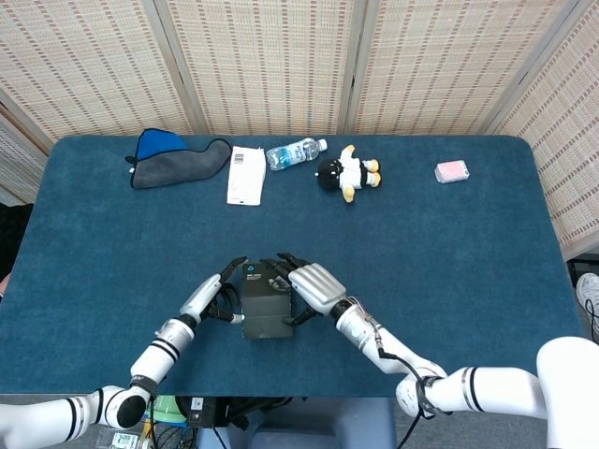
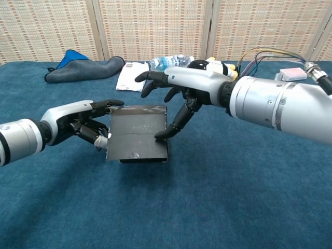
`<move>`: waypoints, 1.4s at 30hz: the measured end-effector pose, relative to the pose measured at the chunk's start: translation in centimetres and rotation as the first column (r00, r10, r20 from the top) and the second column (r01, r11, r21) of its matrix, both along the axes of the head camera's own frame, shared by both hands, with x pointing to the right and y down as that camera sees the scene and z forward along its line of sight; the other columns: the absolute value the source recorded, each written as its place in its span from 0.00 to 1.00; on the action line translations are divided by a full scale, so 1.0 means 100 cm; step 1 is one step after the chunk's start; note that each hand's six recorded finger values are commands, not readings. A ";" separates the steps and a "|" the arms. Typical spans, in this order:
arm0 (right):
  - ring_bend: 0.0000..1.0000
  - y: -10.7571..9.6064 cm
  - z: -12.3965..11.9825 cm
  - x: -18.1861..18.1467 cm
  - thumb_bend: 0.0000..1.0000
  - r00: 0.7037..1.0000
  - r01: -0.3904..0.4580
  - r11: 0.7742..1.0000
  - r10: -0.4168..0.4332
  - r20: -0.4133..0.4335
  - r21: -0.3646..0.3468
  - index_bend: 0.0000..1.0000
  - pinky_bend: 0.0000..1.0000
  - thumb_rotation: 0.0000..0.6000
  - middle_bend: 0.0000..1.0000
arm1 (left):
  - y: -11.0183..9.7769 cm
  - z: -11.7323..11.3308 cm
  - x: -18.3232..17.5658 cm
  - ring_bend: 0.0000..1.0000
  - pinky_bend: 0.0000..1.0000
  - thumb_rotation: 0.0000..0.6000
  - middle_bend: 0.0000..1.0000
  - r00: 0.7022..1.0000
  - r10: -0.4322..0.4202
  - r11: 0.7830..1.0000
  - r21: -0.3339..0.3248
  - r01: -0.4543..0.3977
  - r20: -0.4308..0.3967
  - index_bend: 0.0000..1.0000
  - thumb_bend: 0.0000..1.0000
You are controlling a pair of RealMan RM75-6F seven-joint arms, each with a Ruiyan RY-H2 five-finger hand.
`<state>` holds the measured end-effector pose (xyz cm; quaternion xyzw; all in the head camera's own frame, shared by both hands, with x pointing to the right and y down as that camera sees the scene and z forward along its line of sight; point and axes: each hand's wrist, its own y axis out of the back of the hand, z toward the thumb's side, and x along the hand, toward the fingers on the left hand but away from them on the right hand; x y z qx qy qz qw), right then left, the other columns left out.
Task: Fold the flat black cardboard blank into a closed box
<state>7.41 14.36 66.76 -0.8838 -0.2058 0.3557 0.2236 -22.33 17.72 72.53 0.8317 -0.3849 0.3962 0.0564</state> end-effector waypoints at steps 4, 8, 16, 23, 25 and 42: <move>0.07 0.002 0.001 -0.005 0.15 0.999 0.000 0.999 0.001 -0.038 0.037 0.11 0.17 1.00 0.15 | -0.007 -0.002 -0.015 0.51 0.56 1.00 0.00 0.999 -0.004 1.000 0.020 0.003 0.041 0.00 0.14; 0.07 0.004 0.004 -0.010 0.15 0.997 0.010 0.998 -0.006 -0.074 0.062 0.14 0.17 1.00 0.15 | -0.012 -0.008 -0.029 0.51 0.56 1.00 0.00 0.998 -0.019 0.999 0.035 0.017 0.062 0.00 0.14; 0.07 0.013 0.009 -0.020 0.15 0.993 0.035 0.995 -0.024 -0.119 0.088 0.15 0.17 1.00 0.15 | -0.021 -0.018 -0.049 0.51 0.56 1.00 0.00 0.994 -0.037 0.997 0.074 0.030 0.099 0.00 0.14; 0.07 0.014 0.007 -0.021 0.15 0.989 0.050 0.988 -0.029 -0.142 0.149 0.21 0.17 1.00 0.16 | -0.030 -0.025 -0.062 0.51 0.56 1.00 0.00 0.991 -0.069 0.992 0.113 0.056 0.114 0.00 0.14; 0.07 0.016 0.008 -0.022 0.15 0.989 0.057 0.985 -0.032 -0.147 0.165 0.23 0.17 1.00 0.16 | -0.033 -0.026 -0.066 0.51 0.56 1.00 0.00 0.990 -0.083 0.990 0.120 0.069 0.112 0.00 0.14; 0.07 0.022 0.015 -0.021 0.15 0.982 0.063 0.960 -0.011 -0.191 0.271 0.26 0.17 1.00 0.16 | -0.038 -0.031 -0.075 0.51 0.56 1.00 0.00 0.990 -0.098 0.989 0.123 0.086 0.099 0.00 0.14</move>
